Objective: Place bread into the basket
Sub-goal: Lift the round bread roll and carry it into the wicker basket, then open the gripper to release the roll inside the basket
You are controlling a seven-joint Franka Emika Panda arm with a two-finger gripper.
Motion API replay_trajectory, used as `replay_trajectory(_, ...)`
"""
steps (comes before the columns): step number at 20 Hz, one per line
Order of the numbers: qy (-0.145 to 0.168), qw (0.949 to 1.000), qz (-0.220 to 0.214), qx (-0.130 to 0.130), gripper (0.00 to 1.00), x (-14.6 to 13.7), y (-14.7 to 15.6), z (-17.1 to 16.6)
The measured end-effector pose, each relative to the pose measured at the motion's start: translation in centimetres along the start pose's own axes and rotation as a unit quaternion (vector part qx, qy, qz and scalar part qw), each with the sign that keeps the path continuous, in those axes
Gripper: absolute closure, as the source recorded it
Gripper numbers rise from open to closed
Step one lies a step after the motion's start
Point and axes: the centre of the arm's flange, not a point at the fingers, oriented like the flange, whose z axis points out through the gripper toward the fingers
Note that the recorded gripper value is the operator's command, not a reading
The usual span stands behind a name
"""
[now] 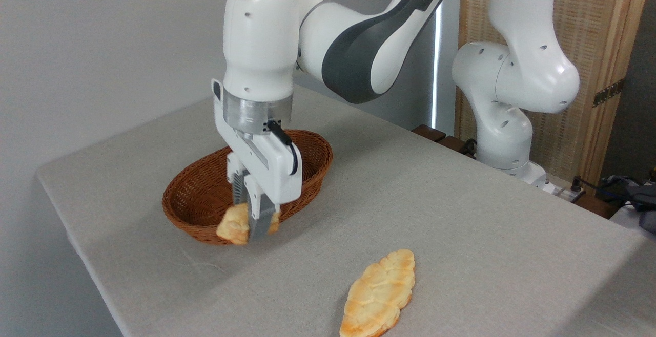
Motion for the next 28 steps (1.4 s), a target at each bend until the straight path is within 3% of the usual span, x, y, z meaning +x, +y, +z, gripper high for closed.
replay_trajectory(3,0.037,0.9944,-0.097,-0.022,0.74,1.3,0.7,-0.7)
replay_trajectory(8,0.032,0.9828,-0.174,-0.052,0.70,6.4,6.8,0.5)
replay_trajectory(10,0.023,0.9810,-0.182,-0.064,0.42,7.8,9.1,1.5)
replay_trajectory(12,0.013,0.9801,-0.185,-0.072,0.26,8.3,10.1,2.7)
replay_trajectory(14,0.006,0.9791,-0.189,-0.076,0.00,8.2,9.9,3.7)
replay_trajectory(28,-0.015,0.9730,-0.214,-0.085,0.00,7.2,8.7,6.5)
